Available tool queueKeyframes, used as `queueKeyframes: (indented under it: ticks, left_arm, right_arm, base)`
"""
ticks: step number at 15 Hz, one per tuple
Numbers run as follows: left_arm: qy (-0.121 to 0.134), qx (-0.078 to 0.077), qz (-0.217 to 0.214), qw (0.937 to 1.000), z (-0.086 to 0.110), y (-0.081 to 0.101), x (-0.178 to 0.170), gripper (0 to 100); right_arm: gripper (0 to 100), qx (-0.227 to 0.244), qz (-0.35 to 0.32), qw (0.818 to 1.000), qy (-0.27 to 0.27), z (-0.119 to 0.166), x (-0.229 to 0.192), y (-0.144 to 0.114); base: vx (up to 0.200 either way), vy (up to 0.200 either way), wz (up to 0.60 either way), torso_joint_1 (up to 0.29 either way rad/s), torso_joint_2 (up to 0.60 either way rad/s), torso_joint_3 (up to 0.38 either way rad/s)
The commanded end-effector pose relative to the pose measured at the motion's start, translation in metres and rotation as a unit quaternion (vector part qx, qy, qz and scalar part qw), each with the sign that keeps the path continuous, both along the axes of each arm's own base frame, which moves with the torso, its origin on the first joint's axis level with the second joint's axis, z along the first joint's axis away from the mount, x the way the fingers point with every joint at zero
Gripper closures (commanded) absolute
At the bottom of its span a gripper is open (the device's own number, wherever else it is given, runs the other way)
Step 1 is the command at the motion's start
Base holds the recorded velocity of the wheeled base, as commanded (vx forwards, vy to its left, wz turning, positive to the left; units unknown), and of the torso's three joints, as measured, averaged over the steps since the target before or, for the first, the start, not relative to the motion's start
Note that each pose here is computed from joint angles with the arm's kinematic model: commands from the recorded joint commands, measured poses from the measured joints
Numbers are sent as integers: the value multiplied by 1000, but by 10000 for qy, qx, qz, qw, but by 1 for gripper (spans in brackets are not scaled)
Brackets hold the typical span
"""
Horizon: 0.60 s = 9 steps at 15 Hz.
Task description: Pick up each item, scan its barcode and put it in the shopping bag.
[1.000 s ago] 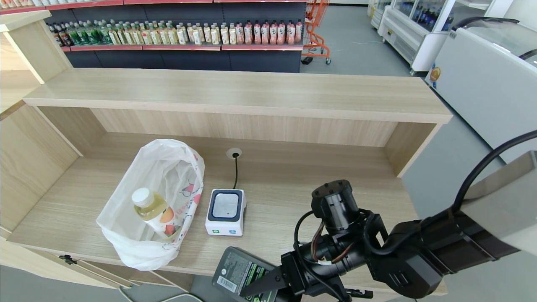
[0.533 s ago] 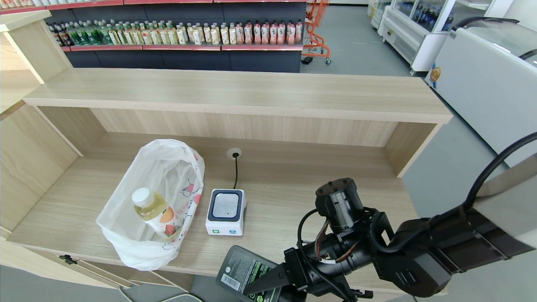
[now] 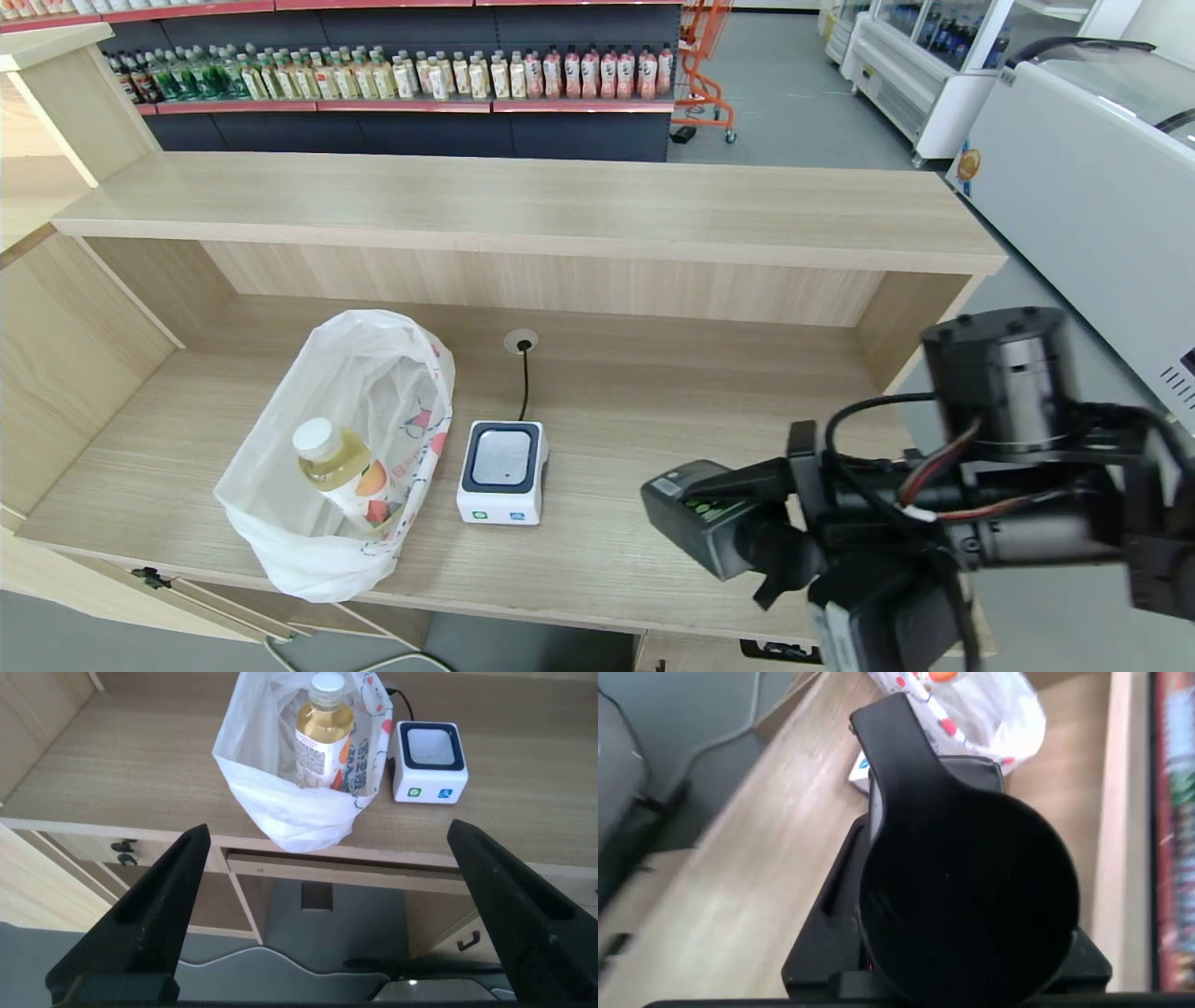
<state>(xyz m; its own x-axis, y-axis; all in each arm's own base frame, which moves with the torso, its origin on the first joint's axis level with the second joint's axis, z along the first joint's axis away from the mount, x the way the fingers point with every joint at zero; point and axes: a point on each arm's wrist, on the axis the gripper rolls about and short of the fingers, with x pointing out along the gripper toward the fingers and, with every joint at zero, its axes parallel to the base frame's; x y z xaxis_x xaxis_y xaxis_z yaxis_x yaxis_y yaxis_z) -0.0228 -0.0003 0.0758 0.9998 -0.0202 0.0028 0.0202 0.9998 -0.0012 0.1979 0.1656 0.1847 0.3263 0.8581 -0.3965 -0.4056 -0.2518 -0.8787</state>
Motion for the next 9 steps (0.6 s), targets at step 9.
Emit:
queueKeyframes:
  ticks: [9]
  left_arm:
    - [6, -1, 1, 10000, 0, 0, 0, 0]
  right_arm:
    - [100, 4424, -3120, 5818, 6070, 59, -28, -68]
  base:
    - [0, 0, 0, 0, 0, 0]
